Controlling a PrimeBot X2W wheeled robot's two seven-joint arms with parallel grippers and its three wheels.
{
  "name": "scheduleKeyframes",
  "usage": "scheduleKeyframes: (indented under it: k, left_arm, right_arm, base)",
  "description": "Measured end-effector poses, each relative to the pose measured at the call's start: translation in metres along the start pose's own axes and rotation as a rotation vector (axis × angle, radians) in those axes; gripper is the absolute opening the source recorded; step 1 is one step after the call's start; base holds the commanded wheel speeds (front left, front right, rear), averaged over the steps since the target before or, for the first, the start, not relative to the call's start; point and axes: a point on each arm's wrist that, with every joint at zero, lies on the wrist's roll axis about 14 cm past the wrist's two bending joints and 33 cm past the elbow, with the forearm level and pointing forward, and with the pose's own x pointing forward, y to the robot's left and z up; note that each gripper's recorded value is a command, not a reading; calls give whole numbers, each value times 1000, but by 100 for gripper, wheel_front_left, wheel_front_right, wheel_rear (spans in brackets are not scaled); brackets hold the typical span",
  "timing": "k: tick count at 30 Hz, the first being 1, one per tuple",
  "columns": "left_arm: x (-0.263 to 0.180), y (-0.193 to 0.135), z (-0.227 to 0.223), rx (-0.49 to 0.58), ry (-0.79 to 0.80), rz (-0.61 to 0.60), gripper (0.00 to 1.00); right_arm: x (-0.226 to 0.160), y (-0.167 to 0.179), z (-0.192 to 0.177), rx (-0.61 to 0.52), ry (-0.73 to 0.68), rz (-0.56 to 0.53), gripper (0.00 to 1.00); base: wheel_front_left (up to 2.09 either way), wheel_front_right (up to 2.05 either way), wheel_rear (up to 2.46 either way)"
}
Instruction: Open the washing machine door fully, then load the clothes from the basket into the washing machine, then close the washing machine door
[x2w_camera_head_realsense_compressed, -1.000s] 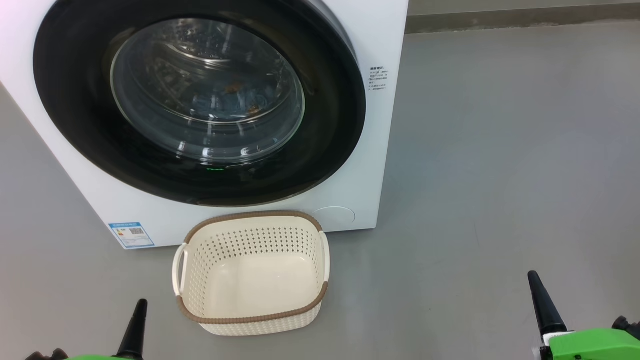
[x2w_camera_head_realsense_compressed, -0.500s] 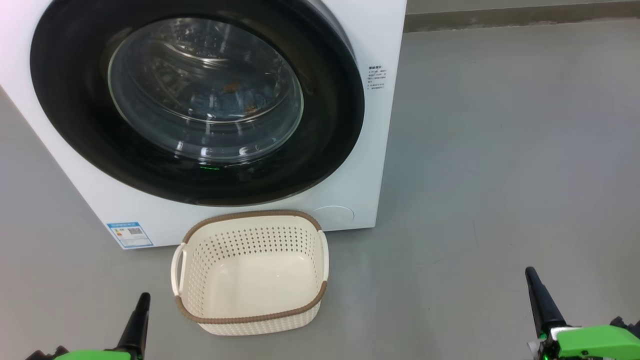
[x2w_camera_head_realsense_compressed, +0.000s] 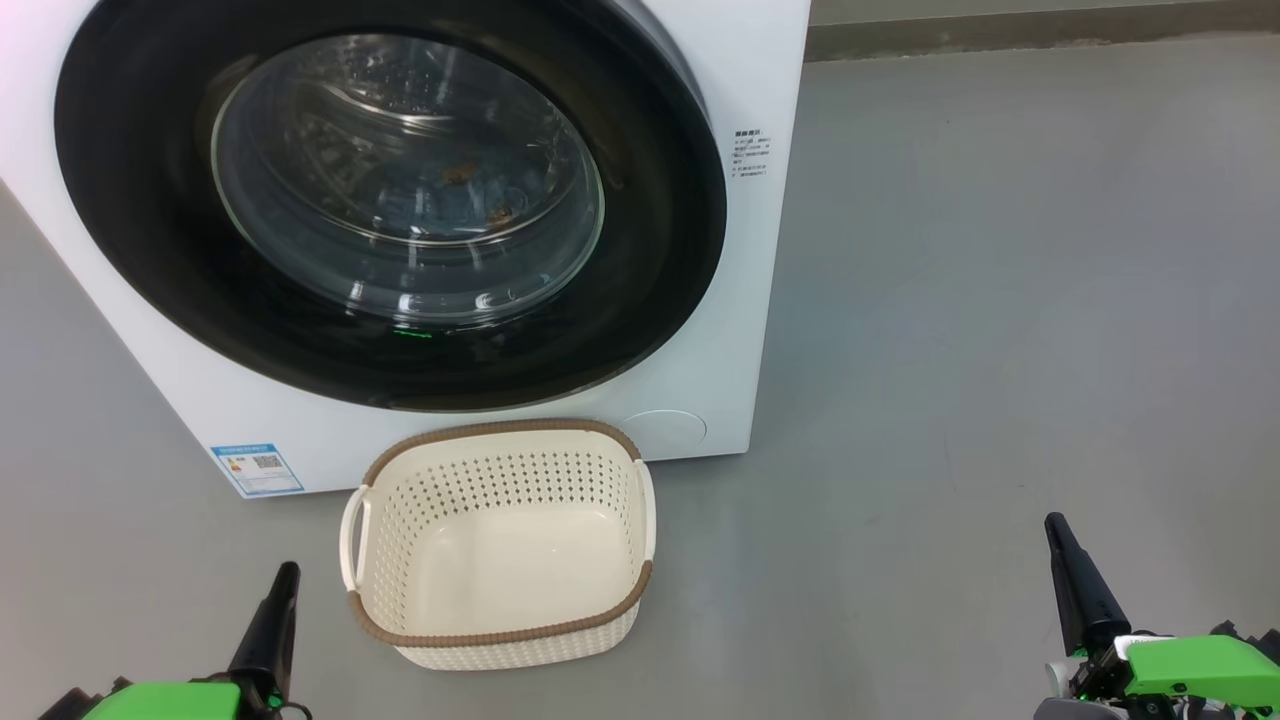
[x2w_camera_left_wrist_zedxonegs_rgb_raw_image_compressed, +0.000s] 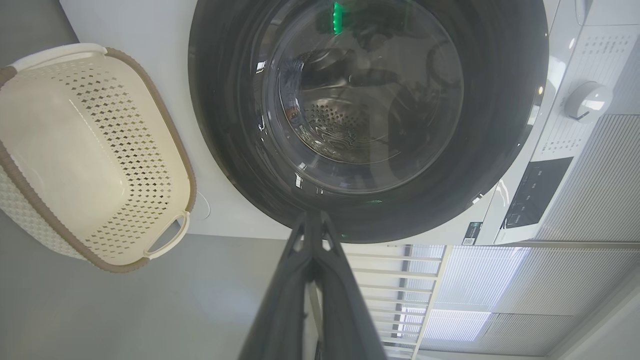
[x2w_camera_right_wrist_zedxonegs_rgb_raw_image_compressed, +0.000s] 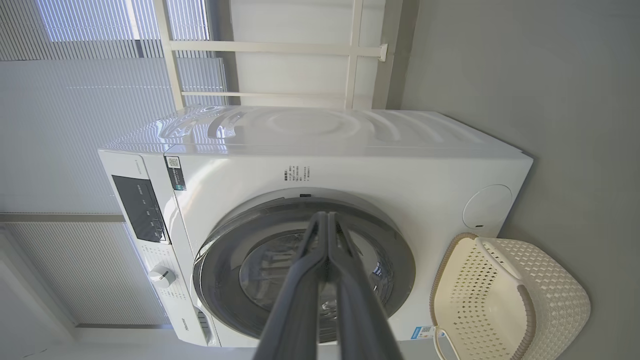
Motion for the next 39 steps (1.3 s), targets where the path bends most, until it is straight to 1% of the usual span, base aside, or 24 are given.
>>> scheduleKeyframes:
  k: [39]
  left_arm:
    - [1, -1, 0, -6, 1, -3, 0]
  right_arm:
    - [0, 0, 0, 5, 0, 1, 0]
  base:
    - [0, 0, 0]
